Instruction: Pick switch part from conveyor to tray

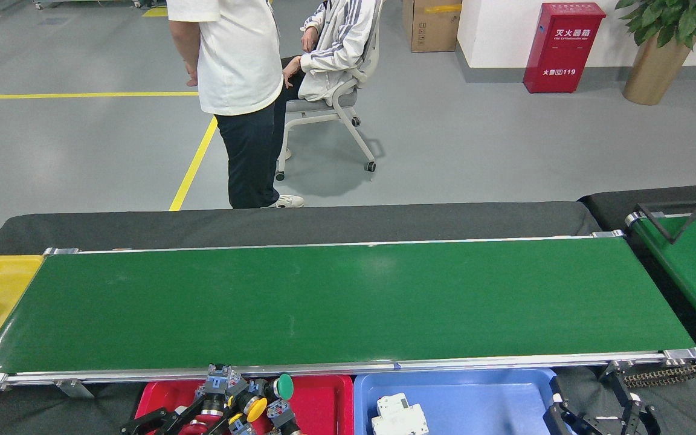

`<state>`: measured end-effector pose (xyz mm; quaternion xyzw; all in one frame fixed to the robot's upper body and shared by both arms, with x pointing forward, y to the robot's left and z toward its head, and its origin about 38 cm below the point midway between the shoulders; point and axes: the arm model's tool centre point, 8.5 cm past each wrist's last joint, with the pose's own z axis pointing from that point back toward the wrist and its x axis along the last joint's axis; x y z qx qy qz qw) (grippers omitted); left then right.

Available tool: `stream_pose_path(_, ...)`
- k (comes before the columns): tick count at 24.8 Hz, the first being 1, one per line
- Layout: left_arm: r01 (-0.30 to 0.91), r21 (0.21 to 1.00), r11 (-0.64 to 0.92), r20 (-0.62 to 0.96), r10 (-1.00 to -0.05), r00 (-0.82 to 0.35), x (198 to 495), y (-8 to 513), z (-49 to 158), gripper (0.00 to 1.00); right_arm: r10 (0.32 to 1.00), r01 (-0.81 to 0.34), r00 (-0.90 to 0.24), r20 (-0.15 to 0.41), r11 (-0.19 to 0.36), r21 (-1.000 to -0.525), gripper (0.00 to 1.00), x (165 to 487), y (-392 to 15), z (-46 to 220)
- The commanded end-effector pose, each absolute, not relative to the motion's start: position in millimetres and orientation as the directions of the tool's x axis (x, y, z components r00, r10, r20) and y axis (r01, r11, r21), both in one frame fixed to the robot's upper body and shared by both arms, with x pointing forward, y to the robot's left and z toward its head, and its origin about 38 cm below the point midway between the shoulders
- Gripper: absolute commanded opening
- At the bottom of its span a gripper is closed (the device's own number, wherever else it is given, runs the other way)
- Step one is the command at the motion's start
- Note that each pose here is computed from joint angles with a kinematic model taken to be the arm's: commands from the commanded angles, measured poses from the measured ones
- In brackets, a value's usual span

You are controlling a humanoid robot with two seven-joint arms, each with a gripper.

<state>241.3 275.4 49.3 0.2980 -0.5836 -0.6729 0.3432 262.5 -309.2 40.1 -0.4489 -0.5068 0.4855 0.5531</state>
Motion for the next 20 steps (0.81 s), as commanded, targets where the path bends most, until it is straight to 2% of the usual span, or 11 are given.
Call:
stream_pose_path(1,0.088,0.993,-0.081,-0.015,-0.816,-0.577,244,281,57,1.00,0.993,-0.071,0.002,0.121,0.121,-0.990,0.98,267,-308,47)
stream_pose_path(6,0.081,0.994,-0.068,-0.025,-0.894,-0.448,239,317,61,1.00,0.992,-0.062,0.000,0.123,0.123,-0.991,0.98,272,-307,50)
stream_pose_path(11,0.075,0.997,-0.006,0.011,-0.974,-0.226,227,366,56,1.00,0.992,-0.061,0.002,0.126,0.126,-0.990,0.98,272,-306,50)
stream_pose_path(14,0.081,0.997,0.007,0.022,-0.981,-0.193,228,378,50,1.00,0.992,-0.058,0.001,0.127,0.127,-0.990,0.98,272,-306,51)
stream_pose_path(16,0.084,0.996,0.012,0.022,-0.991,-0.128,233,387,48,1.00,0.992,-0.050,0.004,0.124,0.125,-0.991,0.98,272,-307,52)
stream_pose_path(20,0.076,0.997,0.006,0.015,-0.993,-0.118,237,387,50,1.00,0.995,-0.045,0.000,0.100,0.099,-0.994,0.97,269,-306,53)
